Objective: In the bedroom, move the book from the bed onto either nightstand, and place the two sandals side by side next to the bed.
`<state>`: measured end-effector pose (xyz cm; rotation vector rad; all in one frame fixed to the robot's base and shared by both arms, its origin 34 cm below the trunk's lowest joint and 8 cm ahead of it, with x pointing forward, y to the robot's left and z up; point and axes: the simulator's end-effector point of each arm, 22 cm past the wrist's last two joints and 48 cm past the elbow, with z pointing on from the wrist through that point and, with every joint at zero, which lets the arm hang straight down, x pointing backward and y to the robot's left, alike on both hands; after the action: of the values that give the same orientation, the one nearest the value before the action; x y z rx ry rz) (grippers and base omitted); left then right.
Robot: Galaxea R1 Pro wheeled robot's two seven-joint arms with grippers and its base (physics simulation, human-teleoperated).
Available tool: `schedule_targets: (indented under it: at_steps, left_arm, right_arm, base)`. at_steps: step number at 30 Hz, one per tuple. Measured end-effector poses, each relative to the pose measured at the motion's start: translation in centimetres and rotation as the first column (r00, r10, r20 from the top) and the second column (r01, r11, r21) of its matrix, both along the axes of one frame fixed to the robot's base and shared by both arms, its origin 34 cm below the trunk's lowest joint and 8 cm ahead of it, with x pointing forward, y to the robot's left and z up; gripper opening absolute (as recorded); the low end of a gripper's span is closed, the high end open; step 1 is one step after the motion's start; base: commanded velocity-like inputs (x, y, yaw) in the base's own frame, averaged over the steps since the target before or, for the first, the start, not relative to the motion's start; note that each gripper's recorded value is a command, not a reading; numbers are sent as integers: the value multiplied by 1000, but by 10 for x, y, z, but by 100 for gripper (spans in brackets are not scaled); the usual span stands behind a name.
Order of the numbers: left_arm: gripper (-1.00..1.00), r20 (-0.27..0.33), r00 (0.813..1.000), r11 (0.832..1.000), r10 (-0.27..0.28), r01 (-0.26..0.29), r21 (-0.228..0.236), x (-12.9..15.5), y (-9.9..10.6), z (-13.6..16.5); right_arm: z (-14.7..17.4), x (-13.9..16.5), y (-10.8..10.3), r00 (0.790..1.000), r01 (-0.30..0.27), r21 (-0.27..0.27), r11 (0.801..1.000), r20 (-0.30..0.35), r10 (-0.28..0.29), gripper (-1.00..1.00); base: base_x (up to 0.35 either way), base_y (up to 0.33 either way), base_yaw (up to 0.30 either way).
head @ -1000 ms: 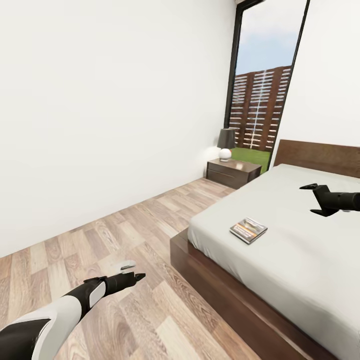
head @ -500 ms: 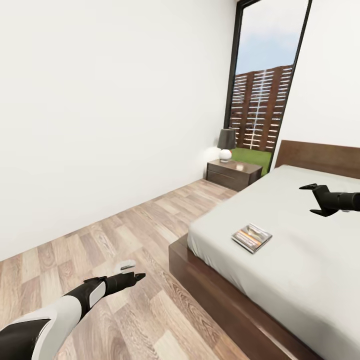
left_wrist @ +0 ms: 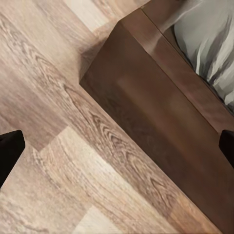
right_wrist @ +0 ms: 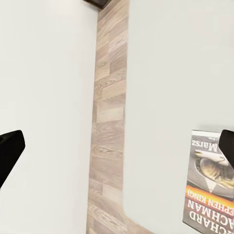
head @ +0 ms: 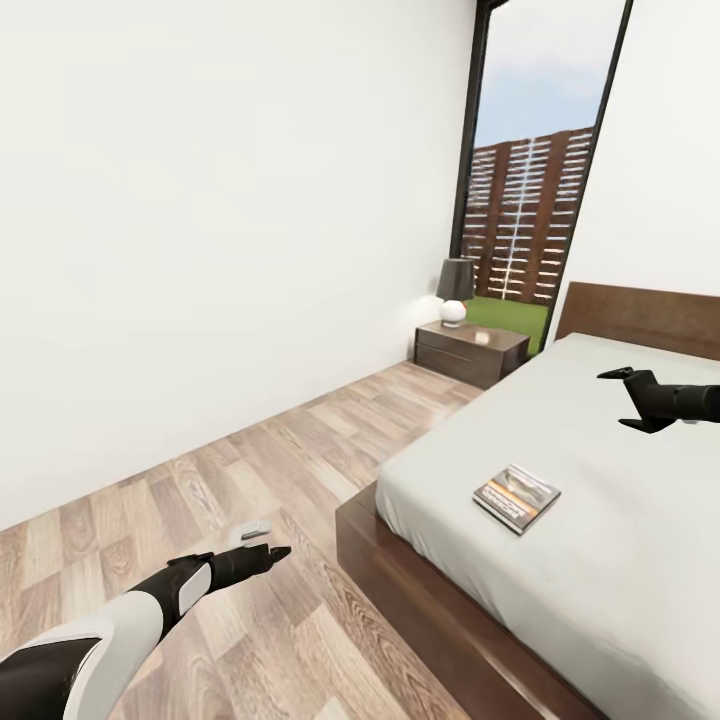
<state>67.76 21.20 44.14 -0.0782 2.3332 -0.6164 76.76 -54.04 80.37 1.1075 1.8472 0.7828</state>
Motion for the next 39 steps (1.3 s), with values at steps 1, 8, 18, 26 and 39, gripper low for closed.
schedule_targets:
  at_steps: [1,8,18,26,39]
  left_arm:
    - [100,0,1000,1000,0,0,0,0,0,0]
    - [100,0,1000,1000,0,0,0,0,0,0]
    - [100,-2,1000,1000,1,-1,0,0,0,0]
    - [100,-3,1000,1000,1,-1,0,0,1,-1]
    - [100,-3,1000,1000,-2,2,-5,-1,1,0]
  right_arm:
    - [0,0,1,1000,-1,0,1000,0,1,100]
    - [0,2,4,1000,-6,3,1000,1,6,100]
    - [-3,5,15,1000,-27,0,1000,-7,27,100]
    - [-22,10,38,997,-64,30,997,-41,65,100]
    - [-61,15,93,983,-167,183,969,-40,177,100]
  base:
    - [45,0,0]
    - [19,0,0]
    - [2,0,0]
    - [0,0,0]
    - [0,0,0]
